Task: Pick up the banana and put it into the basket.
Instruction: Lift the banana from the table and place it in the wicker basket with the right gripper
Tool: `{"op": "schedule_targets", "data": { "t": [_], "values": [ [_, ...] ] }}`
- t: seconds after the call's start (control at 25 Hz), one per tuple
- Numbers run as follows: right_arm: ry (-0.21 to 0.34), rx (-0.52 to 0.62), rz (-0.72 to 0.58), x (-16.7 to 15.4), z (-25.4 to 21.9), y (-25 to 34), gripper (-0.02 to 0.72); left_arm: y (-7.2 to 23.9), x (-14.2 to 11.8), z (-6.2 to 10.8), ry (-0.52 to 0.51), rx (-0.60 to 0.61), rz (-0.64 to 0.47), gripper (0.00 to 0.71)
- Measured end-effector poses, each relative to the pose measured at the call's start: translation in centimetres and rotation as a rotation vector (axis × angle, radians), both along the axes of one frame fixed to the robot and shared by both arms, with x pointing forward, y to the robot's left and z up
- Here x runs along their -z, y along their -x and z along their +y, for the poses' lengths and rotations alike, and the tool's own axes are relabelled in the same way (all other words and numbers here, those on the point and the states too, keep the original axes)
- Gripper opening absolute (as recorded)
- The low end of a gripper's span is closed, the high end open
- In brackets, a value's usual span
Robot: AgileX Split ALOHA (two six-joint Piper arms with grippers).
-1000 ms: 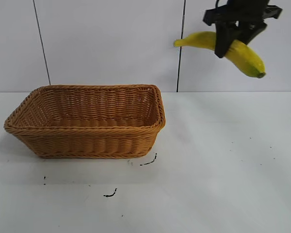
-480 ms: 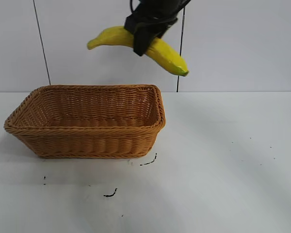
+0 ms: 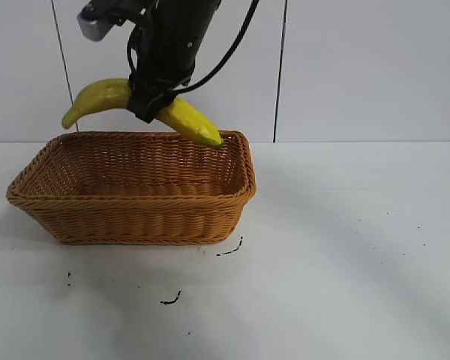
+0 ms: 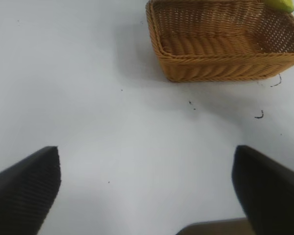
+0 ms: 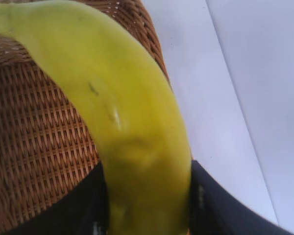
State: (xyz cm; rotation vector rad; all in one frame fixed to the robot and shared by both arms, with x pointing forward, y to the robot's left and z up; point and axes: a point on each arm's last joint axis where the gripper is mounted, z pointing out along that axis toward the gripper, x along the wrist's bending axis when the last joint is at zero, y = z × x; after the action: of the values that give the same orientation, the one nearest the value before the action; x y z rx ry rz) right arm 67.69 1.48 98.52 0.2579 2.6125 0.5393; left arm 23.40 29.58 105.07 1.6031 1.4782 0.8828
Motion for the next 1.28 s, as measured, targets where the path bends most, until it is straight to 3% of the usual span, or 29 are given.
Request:
{"op": "schedule_targets", "data": {
  "t": [0.28, 0.64, 0.68, 0.8, 0.88, 1.08, 1.28],
  "values": [
    [0.013, -0.005, 0.017, 5.3, 0.8, -1.0, 0.300, 0.0, 0.0, 0.0, 0.001, 0.000, 0.000, 0.690],
    [-0.001, -0.003, 0.026, 5.8, 0.9, -1.0, 0.307, 0.0, 0.0, 0.0, 0.001, 0.000, 0.000, 0.690],
    [-0.004, -0.002, 0.027, 5.8, 0.9, -1.0, 0.349, 0.0, 0.0, 0.0, 0.001, 0.000, 0.000, 0.690],
    [-0.014, 0.012, 0.034, 5.8, 0.9, -1.0, 0.570, 0.0, 0.0, 0.0, 0.001, 0.000, 0.000, 0.690],
    [-0.036, 0.051, 0.050, 5.8, 0.9, -1.0, 0.648, 0.0, 0.0, 0.0, 0.001, 0.000, 0.000, 0.690],
    [-0.155, 0.270, 0.120, 3.9, 0.7, -0.8, 0.683, 0.0, 0.0, 0.0, 0.001, 0.000, 0.000, 0.690],
    [-0.213, 0.449, 0.155, -0.6, -1.2, -0.4, 0.684, 0.0, 0.0, 0.0, 0.001, 0.000, 0.000, 0.690]
  ]
}}
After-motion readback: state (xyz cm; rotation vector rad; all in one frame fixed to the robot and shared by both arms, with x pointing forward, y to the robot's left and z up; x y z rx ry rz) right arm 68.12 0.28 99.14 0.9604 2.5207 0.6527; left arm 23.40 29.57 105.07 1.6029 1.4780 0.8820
